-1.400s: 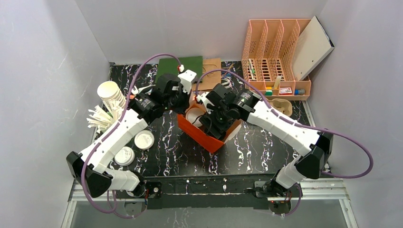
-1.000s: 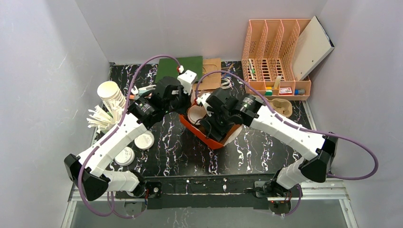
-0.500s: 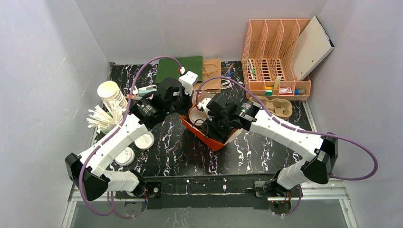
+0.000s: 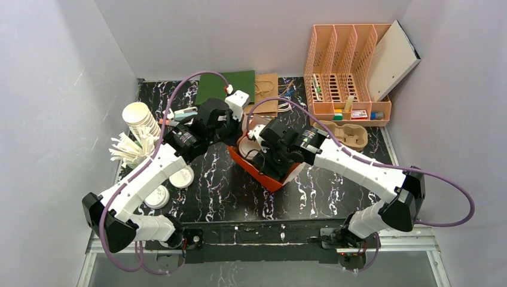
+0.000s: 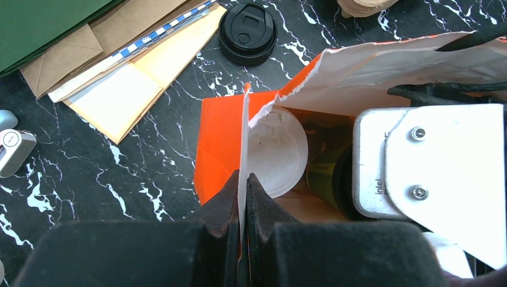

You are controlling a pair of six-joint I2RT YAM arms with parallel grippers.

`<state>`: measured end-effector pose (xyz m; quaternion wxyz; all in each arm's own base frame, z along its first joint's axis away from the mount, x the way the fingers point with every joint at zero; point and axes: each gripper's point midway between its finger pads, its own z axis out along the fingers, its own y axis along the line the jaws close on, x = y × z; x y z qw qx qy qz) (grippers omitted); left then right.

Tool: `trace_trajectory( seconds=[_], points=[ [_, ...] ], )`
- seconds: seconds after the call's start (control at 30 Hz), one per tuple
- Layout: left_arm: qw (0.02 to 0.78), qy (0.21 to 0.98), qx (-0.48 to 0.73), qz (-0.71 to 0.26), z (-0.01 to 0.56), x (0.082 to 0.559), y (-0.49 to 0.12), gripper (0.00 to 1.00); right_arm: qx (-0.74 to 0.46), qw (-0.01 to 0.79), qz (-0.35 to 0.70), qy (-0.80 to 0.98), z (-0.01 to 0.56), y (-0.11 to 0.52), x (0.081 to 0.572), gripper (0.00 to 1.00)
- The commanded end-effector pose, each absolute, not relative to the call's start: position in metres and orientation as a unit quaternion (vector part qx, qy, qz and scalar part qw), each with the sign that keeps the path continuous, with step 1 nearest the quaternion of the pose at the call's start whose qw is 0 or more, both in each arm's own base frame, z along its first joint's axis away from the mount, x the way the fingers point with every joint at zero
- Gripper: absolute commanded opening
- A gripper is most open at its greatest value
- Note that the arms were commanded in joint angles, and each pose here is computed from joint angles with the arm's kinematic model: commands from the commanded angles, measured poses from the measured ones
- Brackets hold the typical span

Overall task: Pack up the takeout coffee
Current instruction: Place the coffee cup on the cup tray.

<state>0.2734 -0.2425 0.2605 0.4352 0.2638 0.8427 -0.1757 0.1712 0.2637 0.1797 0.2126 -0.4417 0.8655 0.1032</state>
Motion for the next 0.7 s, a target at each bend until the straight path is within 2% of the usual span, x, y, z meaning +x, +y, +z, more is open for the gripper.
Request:
trace_trajectory(
  seconds=[0.0,0.67],
  points=[
    [0.443,0.832,0.268,-0.197,0.27,0.268,-0.25,0.0,-0.442,0.206,0.112,0.866,0.176,0.266,0.167,0.31],
    [0.403,0.84,0.297,-0.209,0.256,0.253,-0.251,0.0,-0.432,0.186,0.114,0.875,0.167,0.257,0.172,0.31]
  ],
)
